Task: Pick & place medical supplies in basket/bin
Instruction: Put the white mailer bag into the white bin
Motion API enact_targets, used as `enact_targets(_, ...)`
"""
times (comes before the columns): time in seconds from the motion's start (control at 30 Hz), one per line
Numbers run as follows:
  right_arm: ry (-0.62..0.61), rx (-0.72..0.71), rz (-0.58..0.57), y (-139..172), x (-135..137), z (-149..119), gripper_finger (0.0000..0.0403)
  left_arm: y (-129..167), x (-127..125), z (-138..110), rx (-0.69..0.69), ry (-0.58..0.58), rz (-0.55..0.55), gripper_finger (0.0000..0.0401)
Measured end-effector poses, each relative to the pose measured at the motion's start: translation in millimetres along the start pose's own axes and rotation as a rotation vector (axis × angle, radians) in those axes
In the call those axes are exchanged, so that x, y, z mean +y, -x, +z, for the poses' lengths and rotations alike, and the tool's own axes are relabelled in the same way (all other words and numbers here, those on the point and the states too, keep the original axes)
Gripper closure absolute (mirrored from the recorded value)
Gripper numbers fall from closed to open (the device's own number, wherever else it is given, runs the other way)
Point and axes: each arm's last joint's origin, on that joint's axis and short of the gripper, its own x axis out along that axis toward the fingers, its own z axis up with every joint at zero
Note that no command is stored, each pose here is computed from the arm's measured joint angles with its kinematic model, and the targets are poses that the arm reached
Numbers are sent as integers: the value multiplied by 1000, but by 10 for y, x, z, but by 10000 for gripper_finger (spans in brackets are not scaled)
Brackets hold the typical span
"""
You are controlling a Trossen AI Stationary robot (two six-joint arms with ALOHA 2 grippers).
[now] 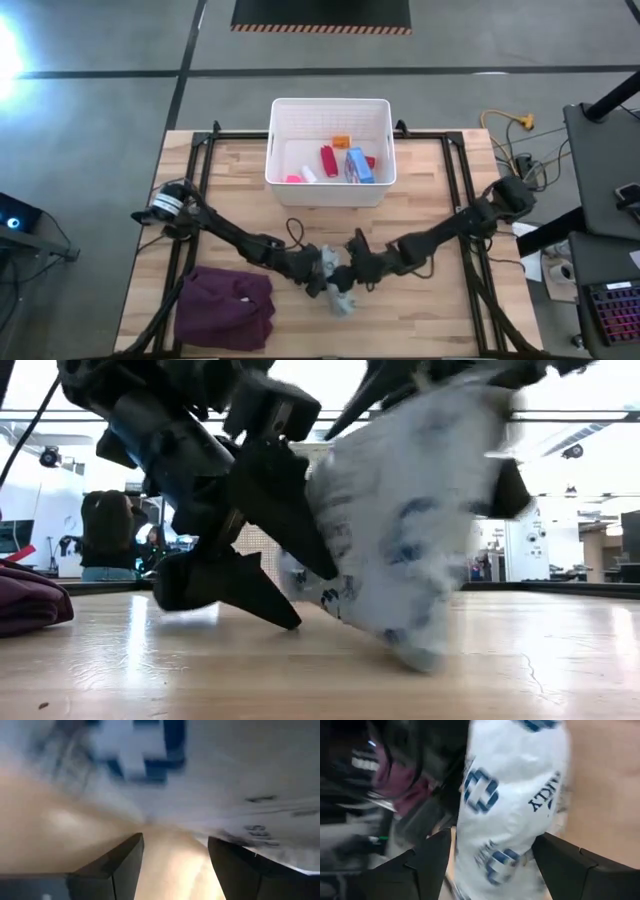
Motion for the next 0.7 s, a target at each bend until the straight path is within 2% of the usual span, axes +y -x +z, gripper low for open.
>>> enact_targets(0.1,85,25,-132,-7,50,19,144,55,10,79,-37,-25,29,189)
enact_targets(0.17,116,31,-182,-7,87,30,143,97,21,89,-42,-27,61,189)
enact_targets(0.23,127,55,-235,27,101,43,140,107,0,87,-64,-29,46,189)
enact_targets(0.57,147,80,-266,24,121,12,118,129,-35,86,-115,-33,50,189)
enact_targets(0.7,144,87,-265,49,125,-30,110,130,-68,99,-129,-31,15,189)
